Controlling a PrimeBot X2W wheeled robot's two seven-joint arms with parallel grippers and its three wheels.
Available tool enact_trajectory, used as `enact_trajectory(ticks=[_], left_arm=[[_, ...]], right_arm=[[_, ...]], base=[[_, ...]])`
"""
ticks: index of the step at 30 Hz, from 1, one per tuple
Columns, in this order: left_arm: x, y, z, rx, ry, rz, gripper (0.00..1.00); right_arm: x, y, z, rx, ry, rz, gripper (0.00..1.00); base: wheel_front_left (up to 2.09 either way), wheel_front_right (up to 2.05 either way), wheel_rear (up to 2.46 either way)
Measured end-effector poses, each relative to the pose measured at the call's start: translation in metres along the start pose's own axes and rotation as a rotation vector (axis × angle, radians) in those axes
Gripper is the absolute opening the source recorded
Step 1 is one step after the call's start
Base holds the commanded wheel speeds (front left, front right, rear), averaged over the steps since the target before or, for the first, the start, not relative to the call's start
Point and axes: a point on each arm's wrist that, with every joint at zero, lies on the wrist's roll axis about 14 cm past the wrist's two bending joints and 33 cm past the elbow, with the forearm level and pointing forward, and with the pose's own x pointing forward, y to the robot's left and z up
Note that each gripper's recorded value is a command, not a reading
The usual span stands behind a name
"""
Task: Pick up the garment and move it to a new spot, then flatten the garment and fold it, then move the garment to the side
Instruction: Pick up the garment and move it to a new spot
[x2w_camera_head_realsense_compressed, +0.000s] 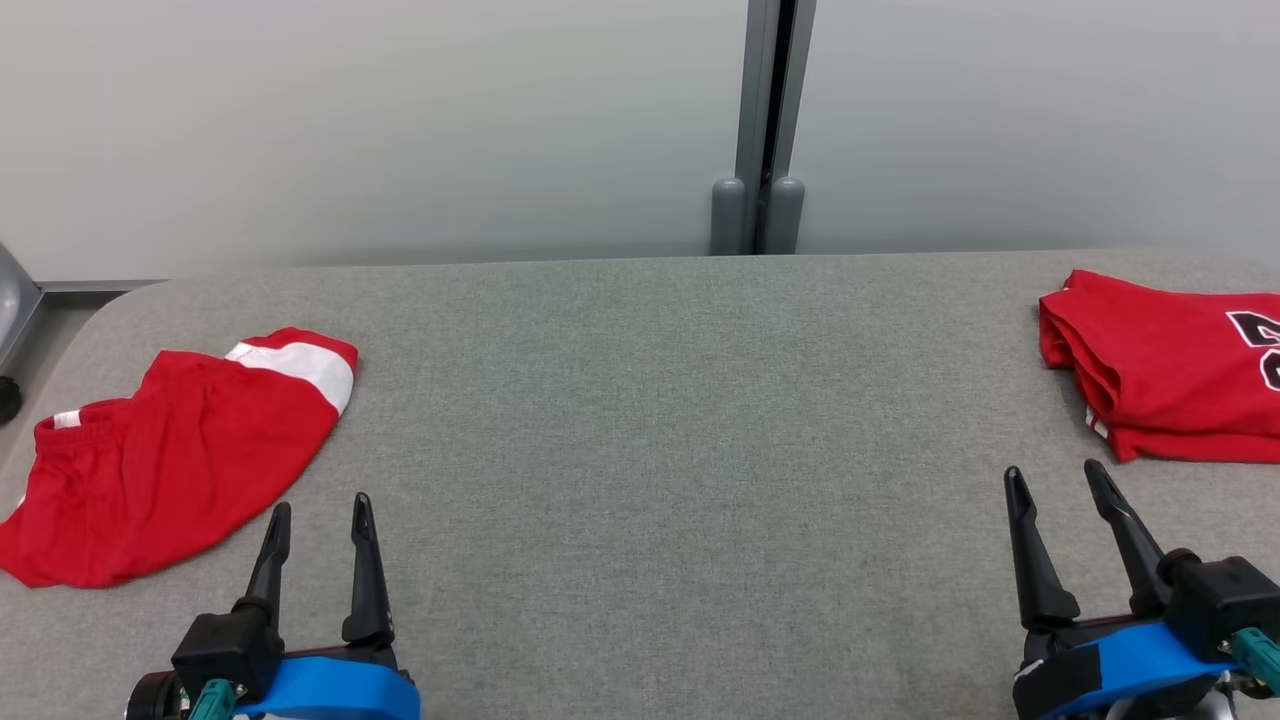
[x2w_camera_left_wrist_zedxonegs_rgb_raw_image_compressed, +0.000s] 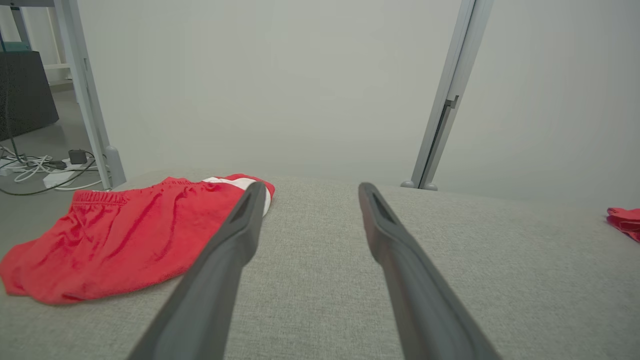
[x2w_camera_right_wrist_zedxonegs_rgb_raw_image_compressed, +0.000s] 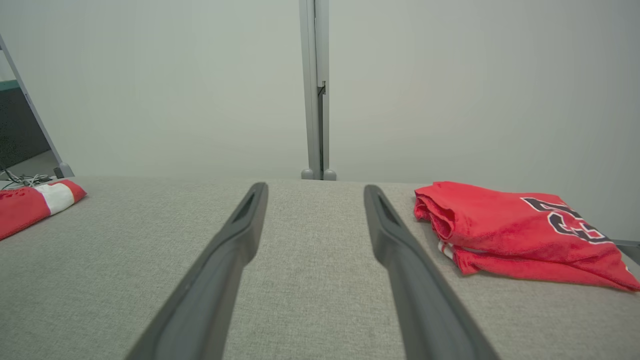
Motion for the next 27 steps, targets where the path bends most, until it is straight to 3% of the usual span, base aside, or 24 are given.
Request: enact_trajectory(ticks=[12, 27], left_arm=[[-0.005, 0.025, 0.007, 0.015, -0.020, 0.081, 1.00], [-0.064, 0.116, 0.030, 0.057, -0.072, 0.387, 1.00]], right_arm=[[0.012, 0.017, -0.008, 0.019, 0.024, 0.052, 1.00], [0.052, 0.108, -0.027, 0.052, 0.068, 0.308, 1.00]], base=[[0.00, 0.00, 0.00], [0.00, 0.00, 0.00]])
